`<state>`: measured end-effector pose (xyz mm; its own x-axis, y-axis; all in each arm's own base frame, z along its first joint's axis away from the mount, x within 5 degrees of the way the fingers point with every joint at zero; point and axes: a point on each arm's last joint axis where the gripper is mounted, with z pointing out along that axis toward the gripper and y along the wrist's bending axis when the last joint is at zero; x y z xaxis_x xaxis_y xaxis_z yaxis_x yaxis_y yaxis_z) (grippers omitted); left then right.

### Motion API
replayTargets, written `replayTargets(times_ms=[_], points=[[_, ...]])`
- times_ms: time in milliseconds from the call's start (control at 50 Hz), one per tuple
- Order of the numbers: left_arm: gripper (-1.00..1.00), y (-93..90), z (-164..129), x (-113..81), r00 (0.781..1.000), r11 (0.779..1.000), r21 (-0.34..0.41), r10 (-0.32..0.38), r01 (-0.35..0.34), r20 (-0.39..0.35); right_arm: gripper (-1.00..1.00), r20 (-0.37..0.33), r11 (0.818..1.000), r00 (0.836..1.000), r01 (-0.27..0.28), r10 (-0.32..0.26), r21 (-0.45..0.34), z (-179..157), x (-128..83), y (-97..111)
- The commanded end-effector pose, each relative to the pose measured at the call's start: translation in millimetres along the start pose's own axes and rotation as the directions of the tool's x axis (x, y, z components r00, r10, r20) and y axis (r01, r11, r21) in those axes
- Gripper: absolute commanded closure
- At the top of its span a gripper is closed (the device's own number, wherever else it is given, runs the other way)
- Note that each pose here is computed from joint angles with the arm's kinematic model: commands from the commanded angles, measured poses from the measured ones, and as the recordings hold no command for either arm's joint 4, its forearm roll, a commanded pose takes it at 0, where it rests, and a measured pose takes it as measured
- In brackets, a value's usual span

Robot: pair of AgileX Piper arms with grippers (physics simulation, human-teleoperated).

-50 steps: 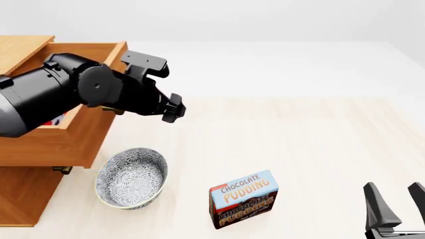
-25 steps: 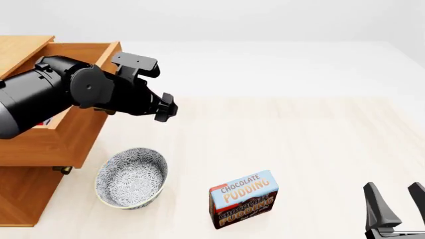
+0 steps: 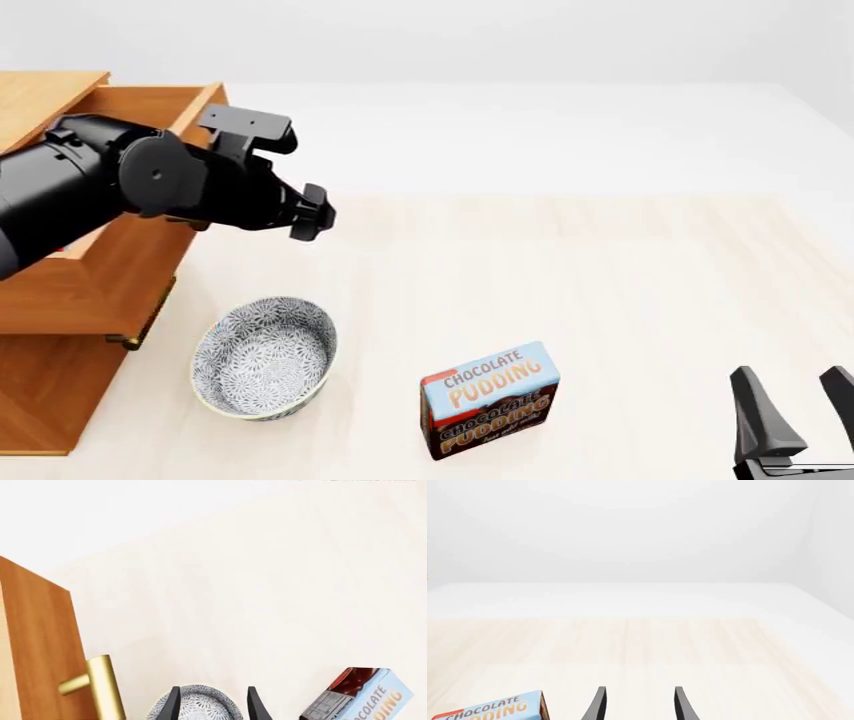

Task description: Put the butter at the back in the top drawer of the cabinet and close it.

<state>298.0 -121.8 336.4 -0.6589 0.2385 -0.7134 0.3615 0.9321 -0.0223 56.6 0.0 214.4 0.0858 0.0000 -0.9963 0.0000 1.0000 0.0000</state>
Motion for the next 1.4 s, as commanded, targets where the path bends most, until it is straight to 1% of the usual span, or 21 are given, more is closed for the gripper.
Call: replayTargets(times_ms=[20,380,760,1060,1400], points=[[-1.00,11.8,-0.3,2.4,1.000,0.999,-0.029,-0.021,0.021,-0.001,-1.00,0.000,1.000,1.000,0.000,0.000,0.000,0.0,0.0,0.0],[-1.00,26.1,-5.6,2.7,0.998,0.997,-0.061,-0.056,0.056,0.011,-1.00,0.000,1.000,1.000,0.000,0.000,0.000,0.0,0.0,0.0],[-1.00,42.6,-2.1,4.2,0.995,0.990,-0.097,-0.097,0.099,0.018,-1.00,0.000,1.000,1.000,0.000,0.000,0.000,0.0,0.0,0.0],[-1.00,54.4,-7.6,6.4,0.993,0.985,-0.124,-0.115,0.118,0.032,-1.00,0.000,1.000,1.000,0.000,0.000,0.000,0.0,0.0,0.0],[-1.00,67.8,-6.1,11.4,0.990,0.978,-0.155,-0.135,0.138,0.034,-1.00,0.000,1.000,1.000,0.000,0.000,0.000,0.0,0.0,0.0]])
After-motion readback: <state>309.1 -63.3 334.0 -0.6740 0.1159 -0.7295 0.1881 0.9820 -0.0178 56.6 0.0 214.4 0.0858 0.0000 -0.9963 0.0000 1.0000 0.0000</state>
